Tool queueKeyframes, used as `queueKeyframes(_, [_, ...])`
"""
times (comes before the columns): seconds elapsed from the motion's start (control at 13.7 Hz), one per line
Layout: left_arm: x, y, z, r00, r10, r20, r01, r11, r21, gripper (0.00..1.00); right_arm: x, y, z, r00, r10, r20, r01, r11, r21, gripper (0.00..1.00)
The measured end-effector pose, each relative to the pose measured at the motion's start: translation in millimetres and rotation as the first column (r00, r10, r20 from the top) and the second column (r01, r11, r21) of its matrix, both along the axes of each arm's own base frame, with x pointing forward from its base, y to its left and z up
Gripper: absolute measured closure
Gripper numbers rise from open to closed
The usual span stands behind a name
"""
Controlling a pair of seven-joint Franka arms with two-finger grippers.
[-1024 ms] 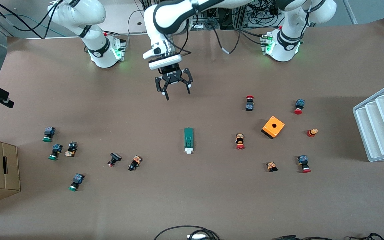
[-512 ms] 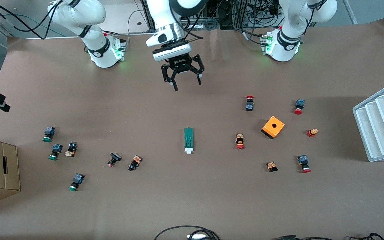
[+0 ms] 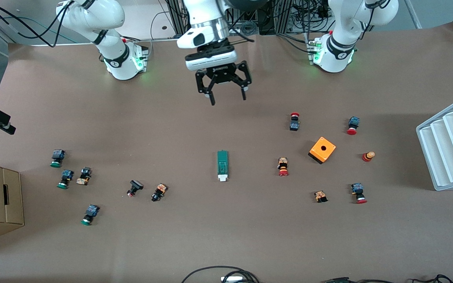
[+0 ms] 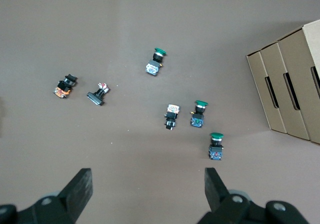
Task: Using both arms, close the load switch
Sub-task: 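Open the left gripper and lift it away from the switch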
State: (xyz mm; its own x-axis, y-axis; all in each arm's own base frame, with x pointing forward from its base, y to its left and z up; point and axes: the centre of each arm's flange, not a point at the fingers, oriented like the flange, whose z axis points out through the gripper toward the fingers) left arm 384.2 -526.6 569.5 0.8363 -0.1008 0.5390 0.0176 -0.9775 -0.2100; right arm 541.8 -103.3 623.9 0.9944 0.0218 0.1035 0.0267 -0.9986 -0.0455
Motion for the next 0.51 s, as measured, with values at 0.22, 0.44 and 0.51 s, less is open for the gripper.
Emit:
queueKeyframes(0.22, [24,46,45,0.997,-0.03,-0.071,0.028,0.999,-0.021,0.0,0,0,0,1.0,0.0,0.001,0.0,1.0,0.0,0.0])
queueKeyframes(0.44, [46,96,81,0.99,-0.061,-0.125,0.056,0.997,-0.045,0.0,1,-1,-1,1.0,-0.001,0.0,0.001,1.0,0.0,0.0])
queueKeyframes(0.51, [52,111,90,0.988,-0.063,-0.143,0.054,0.997,-0.063,0.0,1,-1,-1,1.0,-0.001,0.0,0.001,1.0,0.0,0.0])
